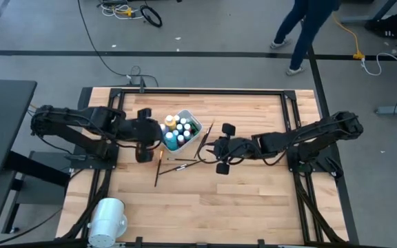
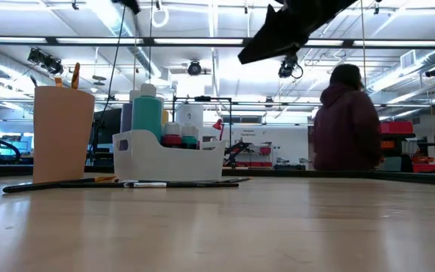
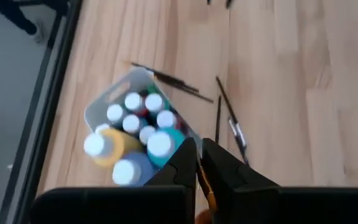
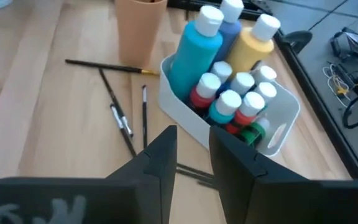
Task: Pick & Place Paint Supplies
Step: Put the black gold paintbrush into the orange cup
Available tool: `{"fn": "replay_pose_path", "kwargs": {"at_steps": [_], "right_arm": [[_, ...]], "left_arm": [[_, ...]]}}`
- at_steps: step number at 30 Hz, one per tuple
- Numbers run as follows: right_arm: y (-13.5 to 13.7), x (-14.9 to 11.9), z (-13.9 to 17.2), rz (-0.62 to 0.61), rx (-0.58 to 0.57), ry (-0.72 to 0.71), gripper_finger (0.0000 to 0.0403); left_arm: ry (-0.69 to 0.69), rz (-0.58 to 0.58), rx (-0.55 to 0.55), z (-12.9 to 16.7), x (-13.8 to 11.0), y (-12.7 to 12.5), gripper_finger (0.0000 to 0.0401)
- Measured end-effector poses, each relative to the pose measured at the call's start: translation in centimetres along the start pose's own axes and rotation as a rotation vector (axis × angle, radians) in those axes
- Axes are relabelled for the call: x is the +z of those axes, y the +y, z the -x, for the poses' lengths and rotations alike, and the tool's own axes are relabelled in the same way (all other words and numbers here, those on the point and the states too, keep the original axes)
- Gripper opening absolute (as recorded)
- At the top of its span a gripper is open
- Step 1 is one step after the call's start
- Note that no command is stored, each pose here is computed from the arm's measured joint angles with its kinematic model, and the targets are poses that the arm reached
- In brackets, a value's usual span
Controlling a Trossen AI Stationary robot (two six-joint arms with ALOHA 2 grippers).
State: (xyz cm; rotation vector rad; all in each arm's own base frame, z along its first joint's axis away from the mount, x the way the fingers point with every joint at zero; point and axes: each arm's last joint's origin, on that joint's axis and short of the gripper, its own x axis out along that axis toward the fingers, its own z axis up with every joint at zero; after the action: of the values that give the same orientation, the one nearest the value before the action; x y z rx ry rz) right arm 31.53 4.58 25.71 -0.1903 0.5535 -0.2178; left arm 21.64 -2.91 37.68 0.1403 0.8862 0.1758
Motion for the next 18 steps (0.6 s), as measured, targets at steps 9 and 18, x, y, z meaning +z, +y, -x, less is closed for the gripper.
{"fn": "replay_pose_path", "kwargs": {"at_steps": [9,18], "right_arm": [[-1.1,0.2,-0.4,0.016,-0.04,-0.018,0.011],[-1.7,0.6,-0.6,0.035,-0.06,-0.048,0.0158]], "left_arm": [[0.153,-0.043,-0.037,0.5,-1.7,-0.8,0.0014],[0.155,-0.016,-0.065,0.8,-2.1,-2.4,0.0014]]}}
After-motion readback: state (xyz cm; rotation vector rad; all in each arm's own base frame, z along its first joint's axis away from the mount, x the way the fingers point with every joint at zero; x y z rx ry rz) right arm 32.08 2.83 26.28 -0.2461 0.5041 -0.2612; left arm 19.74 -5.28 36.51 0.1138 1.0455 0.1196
